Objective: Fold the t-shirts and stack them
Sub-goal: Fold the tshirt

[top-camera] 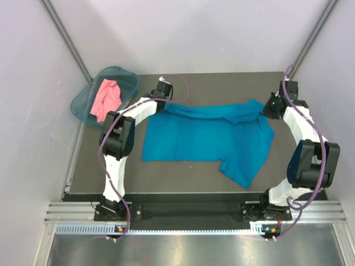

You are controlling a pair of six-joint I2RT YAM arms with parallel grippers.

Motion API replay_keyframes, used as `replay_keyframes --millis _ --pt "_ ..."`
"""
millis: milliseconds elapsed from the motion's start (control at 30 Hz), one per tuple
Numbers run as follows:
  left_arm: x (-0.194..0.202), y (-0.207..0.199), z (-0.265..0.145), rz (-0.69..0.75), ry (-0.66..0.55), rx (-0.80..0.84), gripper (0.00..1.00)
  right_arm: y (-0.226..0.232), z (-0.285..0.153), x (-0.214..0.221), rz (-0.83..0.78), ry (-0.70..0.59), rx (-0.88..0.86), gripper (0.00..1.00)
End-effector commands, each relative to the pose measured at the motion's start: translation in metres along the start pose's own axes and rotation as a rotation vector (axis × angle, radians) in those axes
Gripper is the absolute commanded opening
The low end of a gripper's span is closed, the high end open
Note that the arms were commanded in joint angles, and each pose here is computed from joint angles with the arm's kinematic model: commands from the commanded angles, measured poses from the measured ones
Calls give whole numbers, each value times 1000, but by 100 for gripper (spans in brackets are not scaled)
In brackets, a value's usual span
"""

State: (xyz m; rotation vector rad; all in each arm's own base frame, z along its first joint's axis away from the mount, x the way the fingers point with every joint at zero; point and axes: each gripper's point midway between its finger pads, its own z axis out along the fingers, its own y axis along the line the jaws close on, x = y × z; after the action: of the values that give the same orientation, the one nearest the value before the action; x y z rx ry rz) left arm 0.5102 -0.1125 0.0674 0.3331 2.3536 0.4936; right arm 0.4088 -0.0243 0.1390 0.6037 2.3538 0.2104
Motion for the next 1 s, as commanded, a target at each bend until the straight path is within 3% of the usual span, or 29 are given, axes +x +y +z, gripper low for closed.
replay_keyframes --millis 0,33,67,167,200,267,367,500,667,800,967 --pt "2 14 -25 -45 5 -33 2 -11 -20 4 -9 -24 28 0" --pt "5 18 -26 -51 6 -50 13 -15 -20 13 -9 -2 35 0" --pt "9 20 -30 -59 11 -55 31 -21 -17 27 -4 35 45 0" --pt "16 22 -39 -125 25 -53 60 -27 -13 48 -1 81 42 20" --pt "16 22 -41 -164 25 -57 64 -26 -12 48 -1 80 32 33" --pt "10 18 -49 -198 12 -13 71 -20 -10 28 2 30 -6 38" --pt "-8 13 -62 -261 -35 63 75 -13 -2 -13 22 -20 -43 51" --pt "-32 6 -72 -311 -87 183 74 -1 29 -46 29 -19 -93 52" --pt "-34 3 -67 -348 -66 272 66 13 57 -66 32 -1 -155 47" --pt "-34 1 -64 -419 -44 322 64 15 90 -66 -8 30 -194 38" --pt "-32 -7 -60 -443 -25 357 63 14 109 -71 -52 23 -214 38"
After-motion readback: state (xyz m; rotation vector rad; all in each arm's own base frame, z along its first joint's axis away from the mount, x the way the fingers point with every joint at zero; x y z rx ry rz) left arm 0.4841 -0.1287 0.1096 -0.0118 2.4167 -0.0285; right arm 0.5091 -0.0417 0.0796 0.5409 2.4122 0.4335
